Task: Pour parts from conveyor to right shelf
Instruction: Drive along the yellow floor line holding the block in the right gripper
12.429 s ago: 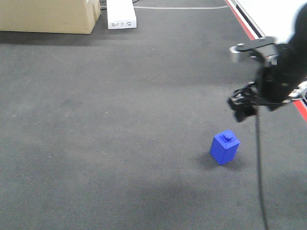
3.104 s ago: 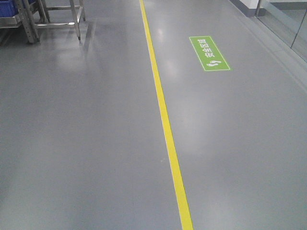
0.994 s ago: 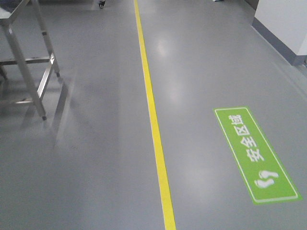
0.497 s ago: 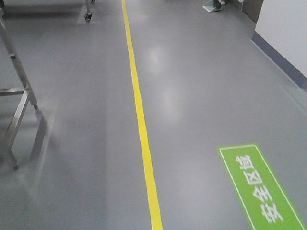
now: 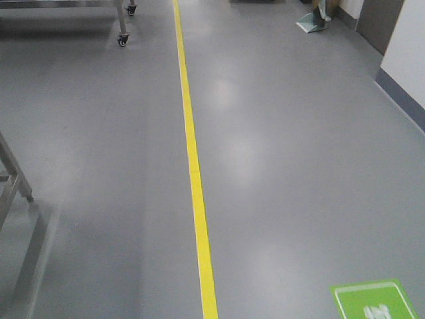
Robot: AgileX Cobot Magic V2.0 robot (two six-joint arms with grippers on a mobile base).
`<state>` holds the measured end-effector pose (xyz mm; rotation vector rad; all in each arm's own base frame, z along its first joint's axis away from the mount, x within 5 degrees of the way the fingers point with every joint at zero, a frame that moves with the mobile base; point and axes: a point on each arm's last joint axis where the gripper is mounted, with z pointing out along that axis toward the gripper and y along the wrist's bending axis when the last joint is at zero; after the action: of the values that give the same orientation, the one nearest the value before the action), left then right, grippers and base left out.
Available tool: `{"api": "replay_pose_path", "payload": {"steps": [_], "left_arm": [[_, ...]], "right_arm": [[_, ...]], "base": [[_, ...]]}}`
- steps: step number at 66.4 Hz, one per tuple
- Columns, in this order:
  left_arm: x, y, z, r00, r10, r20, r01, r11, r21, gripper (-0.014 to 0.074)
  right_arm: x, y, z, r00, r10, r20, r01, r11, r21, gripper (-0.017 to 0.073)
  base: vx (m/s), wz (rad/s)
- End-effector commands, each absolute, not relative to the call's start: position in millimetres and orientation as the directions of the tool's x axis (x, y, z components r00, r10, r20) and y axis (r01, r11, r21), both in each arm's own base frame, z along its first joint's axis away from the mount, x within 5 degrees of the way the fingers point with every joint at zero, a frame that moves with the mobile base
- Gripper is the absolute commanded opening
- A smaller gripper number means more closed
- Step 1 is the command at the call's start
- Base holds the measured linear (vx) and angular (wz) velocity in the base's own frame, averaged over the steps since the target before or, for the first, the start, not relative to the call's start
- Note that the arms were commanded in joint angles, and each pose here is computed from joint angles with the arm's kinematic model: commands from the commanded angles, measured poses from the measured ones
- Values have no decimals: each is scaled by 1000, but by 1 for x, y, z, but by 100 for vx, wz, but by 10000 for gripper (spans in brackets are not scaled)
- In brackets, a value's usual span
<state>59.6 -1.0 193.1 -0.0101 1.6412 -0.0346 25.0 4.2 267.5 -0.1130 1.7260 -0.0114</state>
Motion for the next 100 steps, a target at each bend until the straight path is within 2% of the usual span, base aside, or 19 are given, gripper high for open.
{"api": "replay_pose_path", "payload": {"steps": [1,64,100], "left_arm": [[60,-2,206,11,-46,-999,26,999,-45,-6],[60,-2,206,11,-46,-999,26,999,-45,-6],[60,-2,206,11,-46,-999,26,999,-45,-6]], "right_arm": [[25,4,283,-61,-86,-994,-49,995,-83,-4],[25,3,283,-61,-86,-994,-49,995,-83,-4],[25,3,283,-61,-86,-994,-49,995,-83,-4]], "base": [[85,11],[84,6],[71,31]]}}
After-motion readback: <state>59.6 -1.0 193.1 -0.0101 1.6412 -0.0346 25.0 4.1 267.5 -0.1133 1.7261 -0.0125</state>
